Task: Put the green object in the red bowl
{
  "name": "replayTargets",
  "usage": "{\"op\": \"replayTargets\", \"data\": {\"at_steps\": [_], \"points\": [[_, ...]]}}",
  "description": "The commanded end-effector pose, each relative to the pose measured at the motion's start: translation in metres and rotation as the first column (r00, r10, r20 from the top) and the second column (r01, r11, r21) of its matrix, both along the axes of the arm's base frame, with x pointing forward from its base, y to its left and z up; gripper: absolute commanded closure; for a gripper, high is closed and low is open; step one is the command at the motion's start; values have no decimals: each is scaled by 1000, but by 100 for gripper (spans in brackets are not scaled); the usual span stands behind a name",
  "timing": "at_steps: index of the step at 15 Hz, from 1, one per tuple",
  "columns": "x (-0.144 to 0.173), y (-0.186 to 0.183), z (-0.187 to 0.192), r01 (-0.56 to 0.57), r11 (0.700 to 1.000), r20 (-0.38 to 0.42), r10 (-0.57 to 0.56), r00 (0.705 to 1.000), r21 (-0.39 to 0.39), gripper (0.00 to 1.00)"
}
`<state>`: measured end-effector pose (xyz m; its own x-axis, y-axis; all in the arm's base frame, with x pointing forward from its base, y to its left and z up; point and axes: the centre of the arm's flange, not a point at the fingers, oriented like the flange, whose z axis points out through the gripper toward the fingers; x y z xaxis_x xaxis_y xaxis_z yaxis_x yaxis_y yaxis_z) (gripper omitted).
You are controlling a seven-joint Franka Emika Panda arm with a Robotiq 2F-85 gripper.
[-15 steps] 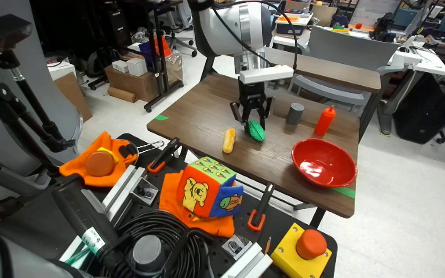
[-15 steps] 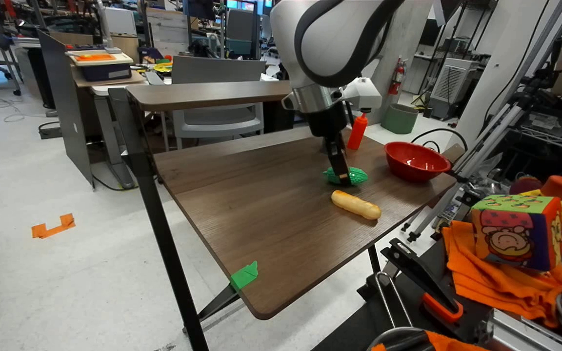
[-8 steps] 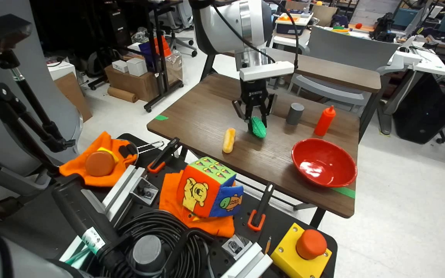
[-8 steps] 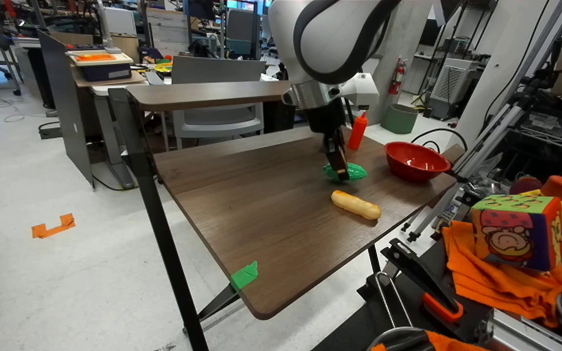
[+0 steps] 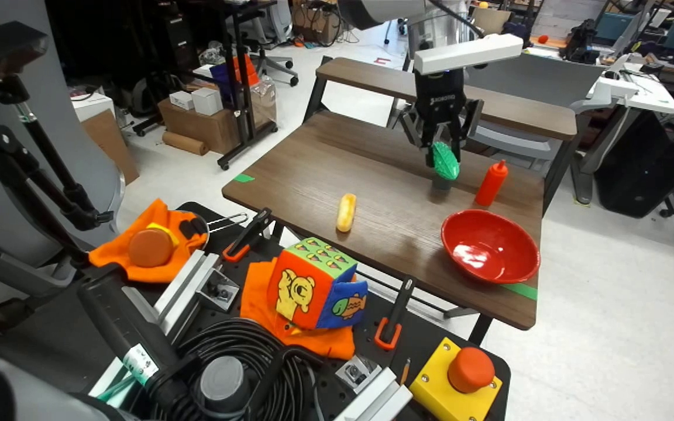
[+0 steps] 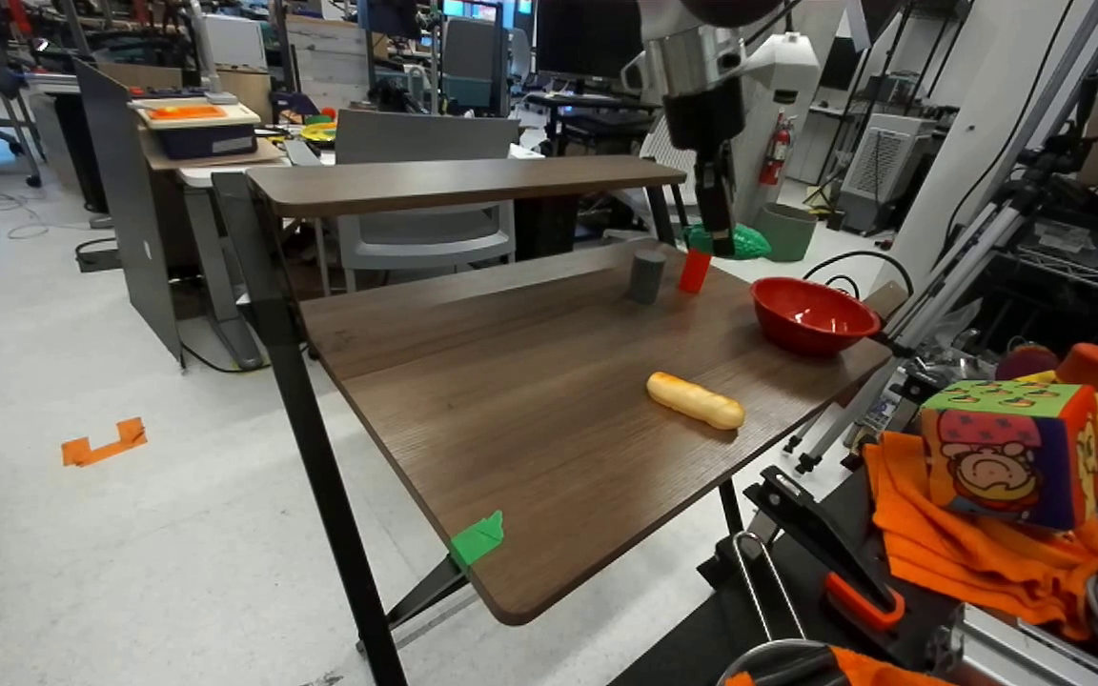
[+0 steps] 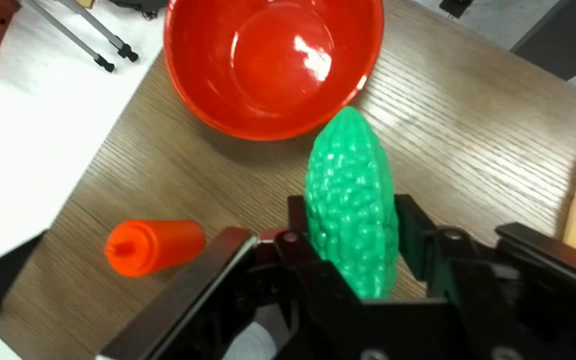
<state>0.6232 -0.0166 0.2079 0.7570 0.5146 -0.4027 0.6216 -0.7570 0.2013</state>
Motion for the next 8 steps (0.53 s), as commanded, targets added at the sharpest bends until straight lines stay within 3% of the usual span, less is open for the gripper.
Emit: {"op": "replayTargets", "data": {"at_steps": [1, 4, 8], "points": [[-15, -48, 34, 76, 996, -18, -77, 997, -48, 79], [-10, -76, 31, 154, 986, -50, -157, 986, -57, 79], [1, -85, 10, 203, 977, -79, -207, 975, -63, 79]]}}
